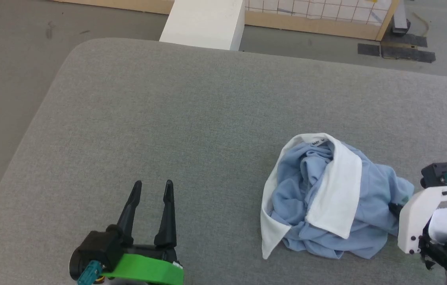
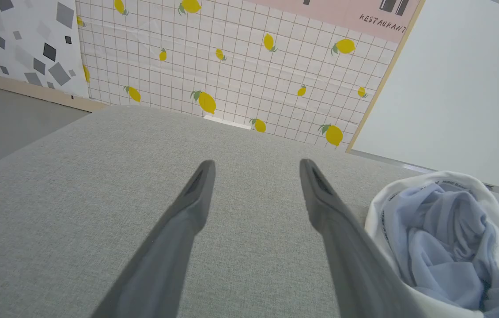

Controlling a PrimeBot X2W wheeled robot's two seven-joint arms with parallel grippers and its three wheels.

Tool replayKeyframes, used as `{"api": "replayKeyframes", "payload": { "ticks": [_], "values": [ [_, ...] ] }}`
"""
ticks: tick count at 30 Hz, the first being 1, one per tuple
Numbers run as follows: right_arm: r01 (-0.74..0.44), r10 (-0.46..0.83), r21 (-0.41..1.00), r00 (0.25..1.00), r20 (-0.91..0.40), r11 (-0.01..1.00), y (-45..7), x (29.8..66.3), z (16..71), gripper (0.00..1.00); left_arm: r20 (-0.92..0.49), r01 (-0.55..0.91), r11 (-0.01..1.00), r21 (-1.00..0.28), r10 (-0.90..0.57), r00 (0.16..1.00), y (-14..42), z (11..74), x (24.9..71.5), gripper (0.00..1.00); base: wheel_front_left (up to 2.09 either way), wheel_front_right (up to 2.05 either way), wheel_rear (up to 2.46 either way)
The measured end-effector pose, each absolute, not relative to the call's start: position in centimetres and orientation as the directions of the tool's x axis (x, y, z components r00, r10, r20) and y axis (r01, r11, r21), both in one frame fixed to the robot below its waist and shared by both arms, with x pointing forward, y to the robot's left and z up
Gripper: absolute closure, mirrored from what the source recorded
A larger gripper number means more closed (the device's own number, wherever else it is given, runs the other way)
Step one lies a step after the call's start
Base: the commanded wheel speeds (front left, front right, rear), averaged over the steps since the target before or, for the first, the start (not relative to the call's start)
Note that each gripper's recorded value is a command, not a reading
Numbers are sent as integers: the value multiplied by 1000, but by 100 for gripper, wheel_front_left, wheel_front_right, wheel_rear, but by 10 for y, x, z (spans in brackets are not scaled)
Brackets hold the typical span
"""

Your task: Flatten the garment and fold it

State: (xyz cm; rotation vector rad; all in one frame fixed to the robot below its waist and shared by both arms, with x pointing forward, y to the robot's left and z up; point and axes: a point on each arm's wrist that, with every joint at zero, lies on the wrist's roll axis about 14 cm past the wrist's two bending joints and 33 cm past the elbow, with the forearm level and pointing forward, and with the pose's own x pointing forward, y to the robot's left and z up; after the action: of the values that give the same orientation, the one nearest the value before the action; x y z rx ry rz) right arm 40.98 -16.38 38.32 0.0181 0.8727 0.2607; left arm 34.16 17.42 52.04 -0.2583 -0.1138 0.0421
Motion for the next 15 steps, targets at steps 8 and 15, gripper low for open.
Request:
{"api": "replayKeyframes", "payload": {
  "ticks": [8,15],
  "values": [
    [-256,273,107,802,-531,961,-158,452,476,100,138,7,964,-266,31,990,166,529,342,0,0,0,0],
    [-62,84,77,937,-340,995,-231,467,544,100,167,45,962,-269,0,986,157,538,342,0,0,0,0]
  ]
}}
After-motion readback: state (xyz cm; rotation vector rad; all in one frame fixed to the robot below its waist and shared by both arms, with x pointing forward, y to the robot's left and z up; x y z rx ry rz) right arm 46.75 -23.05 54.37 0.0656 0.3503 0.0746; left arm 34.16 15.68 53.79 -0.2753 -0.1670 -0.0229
